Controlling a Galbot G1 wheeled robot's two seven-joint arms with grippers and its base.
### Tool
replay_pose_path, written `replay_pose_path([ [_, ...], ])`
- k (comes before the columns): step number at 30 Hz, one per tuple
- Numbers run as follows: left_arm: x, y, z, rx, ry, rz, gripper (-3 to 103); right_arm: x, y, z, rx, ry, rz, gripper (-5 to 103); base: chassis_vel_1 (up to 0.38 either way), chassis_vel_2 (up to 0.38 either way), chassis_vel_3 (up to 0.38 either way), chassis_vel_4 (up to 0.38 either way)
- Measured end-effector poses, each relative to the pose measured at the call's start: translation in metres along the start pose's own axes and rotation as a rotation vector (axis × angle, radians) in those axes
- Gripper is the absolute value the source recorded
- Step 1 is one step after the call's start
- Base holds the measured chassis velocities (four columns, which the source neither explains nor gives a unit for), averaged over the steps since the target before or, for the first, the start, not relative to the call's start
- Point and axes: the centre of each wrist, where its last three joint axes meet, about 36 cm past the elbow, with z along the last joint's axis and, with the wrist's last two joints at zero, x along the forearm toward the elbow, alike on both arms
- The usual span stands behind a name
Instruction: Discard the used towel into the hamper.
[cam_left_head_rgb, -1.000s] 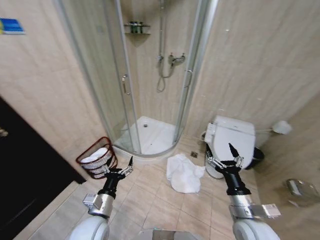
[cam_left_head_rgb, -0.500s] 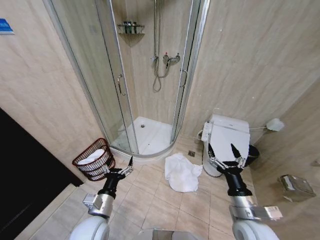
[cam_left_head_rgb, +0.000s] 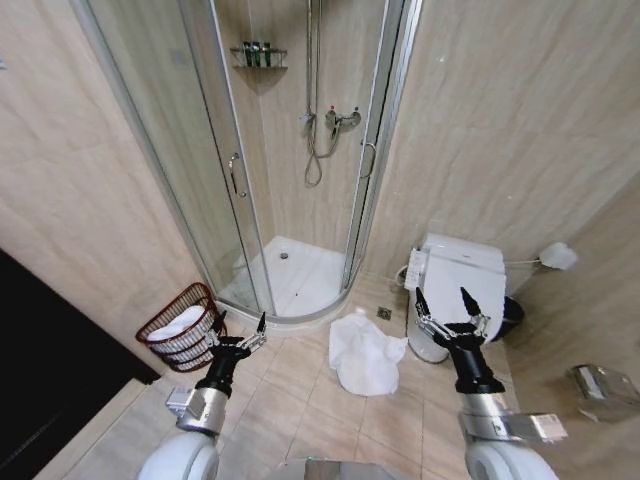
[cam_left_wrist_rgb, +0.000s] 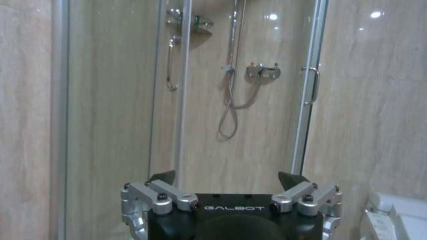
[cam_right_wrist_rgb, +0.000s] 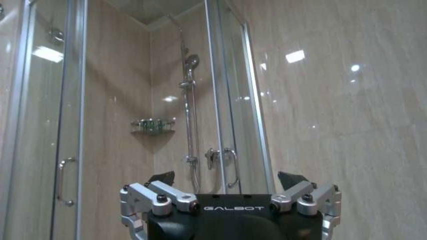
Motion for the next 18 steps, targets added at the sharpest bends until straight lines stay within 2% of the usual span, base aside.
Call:
replay_pose_path([
  [9,0.0000,0.0000,0.0000,0.000,0.000,0.000,100,-0.0005,-0.0009,0.0016,0.007,-0.023,0.007,100,-0.104,0.115,0.111,-0.110],
  [18,0.0000,0.0000,0.0000,0.000,0.000,0.000,100,-0.0025,-0.0016,0.0012,0.016,-0.032,0.003,100,-0.022,0.010,0.019,-0.021],
])
